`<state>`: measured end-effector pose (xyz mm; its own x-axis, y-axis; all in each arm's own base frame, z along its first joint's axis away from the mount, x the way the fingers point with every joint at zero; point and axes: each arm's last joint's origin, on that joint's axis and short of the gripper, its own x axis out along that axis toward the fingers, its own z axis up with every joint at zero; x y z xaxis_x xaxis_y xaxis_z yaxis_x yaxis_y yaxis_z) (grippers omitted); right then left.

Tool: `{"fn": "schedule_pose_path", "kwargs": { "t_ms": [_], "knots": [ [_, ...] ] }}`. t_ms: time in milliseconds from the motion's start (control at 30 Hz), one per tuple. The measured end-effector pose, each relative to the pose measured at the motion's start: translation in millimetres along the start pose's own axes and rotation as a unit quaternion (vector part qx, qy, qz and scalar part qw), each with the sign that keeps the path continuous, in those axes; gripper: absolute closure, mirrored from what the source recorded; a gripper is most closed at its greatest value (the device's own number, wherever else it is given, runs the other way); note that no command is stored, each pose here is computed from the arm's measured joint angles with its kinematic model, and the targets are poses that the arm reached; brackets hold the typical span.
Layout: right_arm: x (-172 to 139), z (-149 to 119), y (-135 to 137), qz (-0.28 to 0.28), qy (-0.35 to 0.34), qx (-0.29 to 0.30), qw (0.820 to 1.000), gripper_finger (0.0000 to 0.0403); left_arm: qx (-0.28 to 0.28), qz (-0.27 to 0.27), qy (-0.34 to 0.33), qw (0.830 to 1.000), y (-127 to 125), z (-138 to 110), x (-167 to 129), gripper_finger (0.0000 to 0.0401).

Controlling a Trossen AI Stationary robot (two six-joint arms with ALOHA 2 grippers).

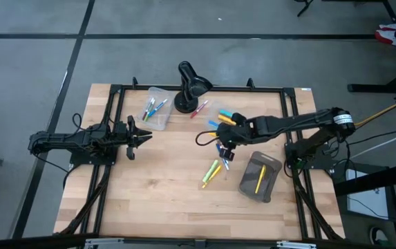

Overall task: Pick & Place Markers
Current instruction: Put the yellow highlighter pen into the right transparent bin

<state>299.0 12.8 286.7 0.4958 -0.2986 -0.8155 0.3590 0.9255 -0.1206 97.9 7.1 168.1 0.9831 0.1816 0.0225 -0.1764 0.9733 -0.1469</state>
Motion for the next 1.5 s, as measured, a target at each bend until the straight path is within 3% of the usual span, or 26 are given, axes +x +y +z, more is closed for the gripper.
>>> {"fn": "schedule_pose_path", "kwargs": {
  "t_ms": [333, 933, 1100, 1233, 1500],
  "knots": [
    [0, -13, -10, -0.102, 0.04, -0.003, 0.994, 0.0342, 0.0, 0.0, 0.0, 1.0, 0, 0, 0, 0.0329],
    [6, -14, -37, -0.109, 0.097, -0.035, 0.989, 0.0342, 0.0, 0.0, 0.0, 1.0, 0, 0, 0, 0.0329],
    [2, -19, -41, -0.119, 0.075, -0.032, 0.99, 0.0343, 0.0, 0.0, 0.0, 1.0, 0, 0, 0, 0.0329],
    [-3, -40, -46, -0.095, 0.039, -0.009, 0.995, 0.0343, 0.0, 0.0, 0.0, 1.0, 0, 0, 0, 0.0329],
    [-19, -66, -57, -0.05, -0.101, 0.051, 0.992, 0.0343, 0.0, 0.0, 0.0, 1.0, 0, 0, 0, 0.0329]
  ]
}}
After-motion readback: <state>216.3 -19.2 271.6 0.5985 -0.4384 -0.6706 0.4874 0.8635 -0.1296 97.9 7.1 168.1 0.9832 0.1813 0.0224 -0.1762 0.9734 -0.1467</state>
